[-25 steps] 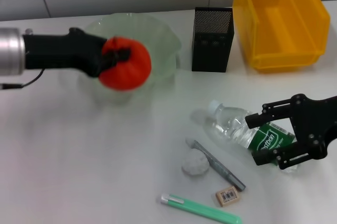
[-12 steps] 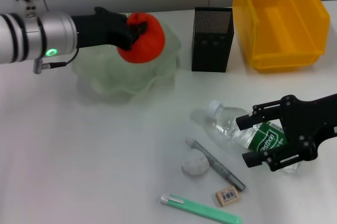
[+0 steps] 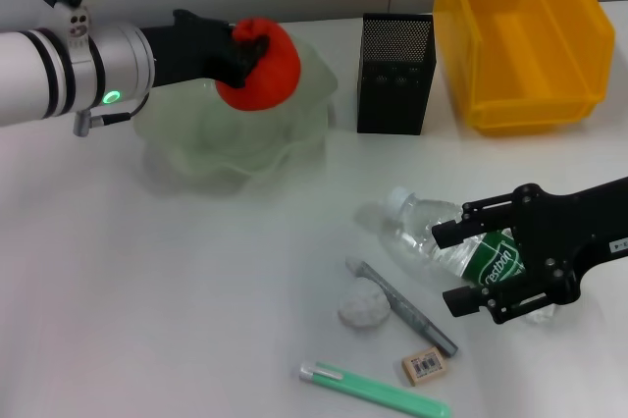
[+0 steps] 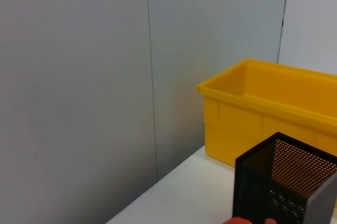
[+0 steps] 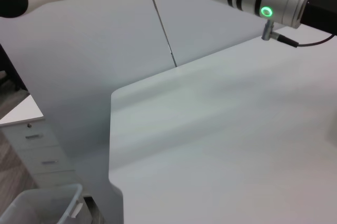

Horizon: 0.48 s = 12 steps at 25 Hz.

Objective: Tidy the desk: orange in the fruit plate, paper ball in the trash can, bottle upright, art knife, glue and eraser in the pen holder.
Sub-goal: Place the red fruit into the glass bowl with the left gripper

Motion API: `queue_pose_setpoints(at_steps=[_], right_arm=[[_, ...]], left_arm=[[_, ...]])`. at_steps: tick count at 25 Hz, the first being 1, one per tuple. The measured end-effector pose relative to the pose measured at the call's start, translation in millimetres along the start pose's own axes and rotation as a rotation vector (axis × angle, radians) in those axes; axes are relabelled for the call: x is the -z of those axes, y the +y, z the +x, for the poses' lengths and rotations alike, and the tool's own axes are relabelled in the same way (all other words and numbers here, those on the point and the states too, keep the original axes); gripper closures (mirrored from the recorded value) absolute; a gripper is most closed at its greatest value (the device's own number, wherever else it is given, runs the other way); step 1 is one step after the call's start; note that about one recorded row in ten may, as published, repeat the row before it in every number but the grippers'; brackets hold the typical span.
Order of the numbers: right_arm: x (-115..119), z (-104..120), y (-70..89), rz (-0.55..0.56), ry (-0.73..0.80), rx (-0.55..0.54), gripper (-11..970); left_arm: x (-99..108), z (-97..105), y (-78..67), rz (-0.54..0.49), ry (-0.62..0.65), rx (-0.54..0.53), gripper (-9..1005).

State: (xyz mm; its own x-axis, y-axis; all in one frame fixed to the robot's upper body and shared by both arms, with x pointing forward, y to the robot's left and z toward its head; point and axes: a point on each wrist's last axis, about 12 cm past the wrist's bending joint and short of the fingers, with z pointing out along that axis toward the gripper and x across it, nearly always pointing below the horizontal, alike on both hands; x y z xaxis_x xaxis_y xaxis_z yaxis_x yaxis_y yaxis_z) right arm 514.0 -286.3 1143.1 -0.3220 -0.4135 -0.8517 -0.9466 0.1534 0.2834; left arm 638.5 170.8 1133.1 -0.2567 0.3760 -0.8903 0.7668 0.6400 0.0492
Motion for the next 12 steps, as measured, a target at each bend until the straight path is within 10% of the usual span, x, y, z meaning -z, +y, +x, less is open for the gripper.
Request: queue_pose_setpoints(at_steps=[7, 12], right_arm=[[-1.1, -0.7, -0.7, -0.001, 0.005, 0.004, 182], [-1.6, -0.8, -1.4, 0.003, 0.008, 0.004, 182]], left_arm=[[-1.8, 0.2, -4.0, 0.012, -0.005, 0.007, 878], [-1.7, -1.0, -2.9, 0.003, -0.011, 0.001, 664]])
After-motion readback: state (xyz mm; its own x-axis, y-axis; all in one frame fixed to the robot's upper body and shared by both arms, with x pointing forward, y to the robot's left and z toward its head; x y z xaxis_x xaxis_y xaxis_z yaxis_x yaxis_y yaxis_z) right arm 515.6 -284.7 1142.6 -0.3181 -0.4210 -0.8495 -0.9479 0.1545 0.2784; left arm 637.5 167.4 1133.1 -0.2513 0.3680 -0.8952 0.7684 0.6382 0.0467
